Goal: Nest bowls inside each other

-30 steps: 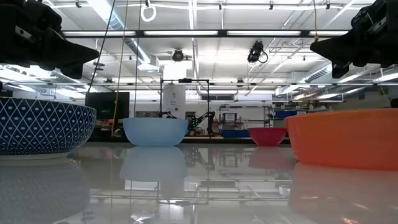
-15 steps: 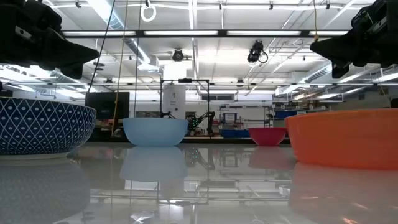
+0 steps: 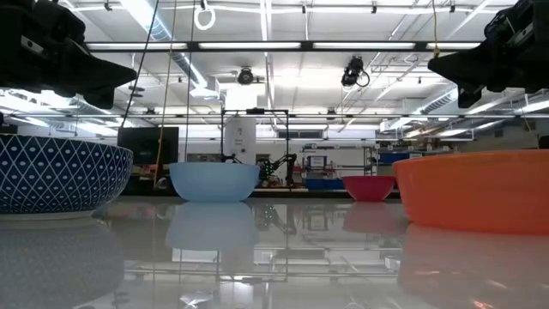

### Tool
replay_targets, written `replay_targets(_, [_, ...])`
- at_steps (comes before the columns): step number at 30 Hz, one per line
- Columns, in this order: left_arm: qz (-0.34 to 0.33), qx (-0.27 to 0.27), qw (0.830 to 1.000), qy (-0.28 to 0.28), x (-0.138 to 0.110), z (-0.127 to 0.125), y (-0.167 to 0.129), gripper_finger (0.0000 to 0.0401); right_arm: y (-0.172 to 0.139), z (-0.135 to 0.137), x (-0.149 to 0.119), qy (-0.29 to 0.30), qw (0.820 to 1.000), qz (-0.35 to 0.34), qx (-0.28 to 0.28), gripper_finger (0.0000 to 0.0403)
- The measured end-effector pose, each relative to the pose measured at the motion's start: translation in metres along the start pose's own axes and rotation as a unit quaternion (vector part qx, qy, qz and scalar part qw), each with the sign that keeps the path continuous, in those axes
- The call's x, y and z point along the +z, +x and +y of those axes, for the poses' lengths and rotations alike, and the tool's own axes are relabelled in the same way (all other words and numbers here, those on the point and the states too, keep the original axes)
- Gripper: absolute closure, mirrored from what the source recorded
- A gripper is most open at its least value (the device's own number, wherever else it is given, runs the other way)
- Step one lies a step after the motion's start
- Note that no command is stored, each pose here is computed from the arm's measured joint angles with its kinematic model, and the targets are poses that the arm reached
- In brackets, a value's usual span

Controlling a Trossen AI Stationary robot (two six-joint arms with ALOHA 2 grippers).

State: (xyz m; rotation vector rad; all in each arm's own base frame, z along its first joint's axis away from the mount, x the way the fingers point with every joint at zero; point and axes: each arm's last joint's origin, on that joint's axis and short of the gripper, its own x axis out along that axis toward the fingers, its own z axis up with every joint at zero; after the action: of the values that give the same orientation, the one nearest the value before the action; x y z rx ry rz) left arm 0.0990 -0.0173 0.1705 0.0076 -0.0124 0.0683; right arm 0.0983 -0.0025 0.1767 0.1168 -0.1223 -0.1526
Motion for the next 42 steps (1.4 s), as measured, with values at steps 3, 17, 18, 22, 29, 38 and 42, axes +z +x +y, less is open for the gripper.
replay_targets(3, [0.000,0.000,1.000,0.000,0.000,0.000,0.000,0.0383,0.000,0.000,0.000,0.000,1.000,0.000,0.000,0.0384])
replay_targets(17, [0.000,0.000,1.000,0.003,0.000,0.000,0.000,0.0383,0.000,0.000,0.000,0.000,1.000,0.000,0.000,0.0384])
replay_targets(18, [0.000,0.000,1.000,0.002,0.000,0.000,0.000,0.0383,0.000,0.000,0.000,0.000,1.000,0.000,0.000,0.0384])
replay_targets(22, [0.000,0.000,1.000,0.001,0.000,0.000,0.000,0.0383,0.000,0.000,0.000,0.000,1.000,0.000,0.000,0.0384])
replay_targets(29, [0.000,0.000,1.000,0.001,0.000,0.000,0.000,0.0383,0.000,0.000,0.009,-0.086,0.995,-0.043,-0.012,0.0384])
replay_targets(38, [-0.029,-0.001,0.999,-0.046,0.006,0.000,0.000,0.0383,-0.002,-0.001,0.017,-0.026,0.995,-0.090,-0.045,0.0384])
replay_targets(42, [-0.047,-0.002,0.997,-0.065,0.010,0.000,0.000,0.0383,-0.002,-0.001,0.018,0.065,0.993,-0.097,-0.027,0.0384])
